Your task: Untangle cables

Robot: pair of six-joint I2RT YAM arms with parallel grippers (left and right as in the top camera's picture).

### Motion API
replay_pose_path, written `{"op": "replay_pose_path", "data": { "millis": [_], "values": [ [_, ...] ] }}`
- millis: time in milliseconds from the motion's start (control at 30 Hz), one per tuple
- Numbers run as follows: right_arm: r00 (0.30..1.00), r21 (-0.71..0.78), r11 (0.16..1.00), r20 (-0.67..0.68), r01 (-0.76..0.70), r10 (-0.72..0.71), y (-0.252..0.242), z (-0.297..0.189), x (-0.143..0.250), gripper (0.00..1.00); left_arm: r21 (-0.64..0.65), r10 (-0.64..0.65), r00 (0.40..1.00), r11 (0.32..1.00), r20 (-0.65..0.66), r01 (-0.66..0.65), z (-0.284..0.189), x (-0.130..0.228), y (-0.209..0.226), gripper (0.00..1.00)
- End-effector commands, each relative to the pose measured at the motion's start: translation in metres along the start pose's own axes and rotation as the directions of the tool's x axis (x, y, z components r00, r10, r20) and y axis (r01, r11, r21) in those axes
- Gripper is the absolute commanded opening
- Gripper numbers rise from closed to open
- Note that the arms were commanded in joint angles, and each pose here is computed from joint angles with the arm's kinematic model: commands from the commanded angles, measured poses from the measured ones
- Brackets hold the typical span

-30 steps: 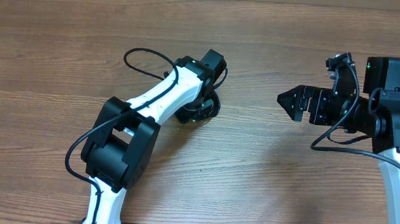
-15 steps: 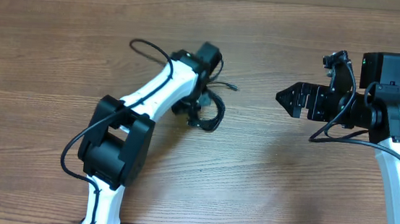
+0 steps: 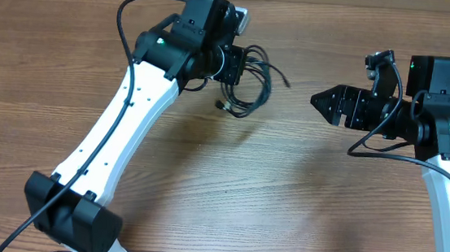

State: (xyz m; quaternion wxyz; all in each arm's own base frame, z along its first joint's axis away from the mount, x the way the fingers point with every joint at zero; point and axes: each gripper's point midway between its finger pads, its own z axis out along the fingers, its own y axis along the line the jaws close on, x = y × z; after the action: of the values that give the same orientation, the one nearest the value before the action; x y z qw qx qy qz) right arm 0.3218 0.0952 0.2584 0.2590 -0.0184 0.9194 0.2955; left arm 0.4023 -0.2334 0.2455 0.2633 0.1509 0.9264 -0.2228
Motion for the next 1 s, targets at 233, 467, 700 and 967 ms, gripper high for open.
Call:
{"op": "replay_pose_path", "data": {
  "millis": [233, 467, 700, 967],
  "values": [
    [0.999, -0.069, 0.997, 0.015, -0.036, 0.037, 0.016, -0.001, -0.007, 0.75, 0.448, 0.11, 0.991, 0.884, 0.073, -0.131, -0.038, -0.013, -0.059, 0.04],
    [0.999, -0.126, 0.992, -0.038, 0.012, -0.017, 0.045, 0.025, 0.0, 0.75, 0.492, 0.061, 0.998, 0.868, 0.035, -0.07, -0.043, -0.009, -0.063, 0.04],
    [0.989, -0.026, 0.995, -0.113, -0.096, 0.092, 0.039, 0.071, 0.008, 0.69, 0.504, -0.014, 1.0, 0.864, -0.028, 0.026, -0.044, -0.005, -0.065, 0.04],
    [0.991, 0.073, 0.993, -0.096, -0.088, 0.095, 0.018, 0.105, 0.0, 0.63, 0.575, -0.047, 0.997, 0.815, -0.066, 0.077, -0.053, -0.004, -0.076, 0.04]
  ]
}}
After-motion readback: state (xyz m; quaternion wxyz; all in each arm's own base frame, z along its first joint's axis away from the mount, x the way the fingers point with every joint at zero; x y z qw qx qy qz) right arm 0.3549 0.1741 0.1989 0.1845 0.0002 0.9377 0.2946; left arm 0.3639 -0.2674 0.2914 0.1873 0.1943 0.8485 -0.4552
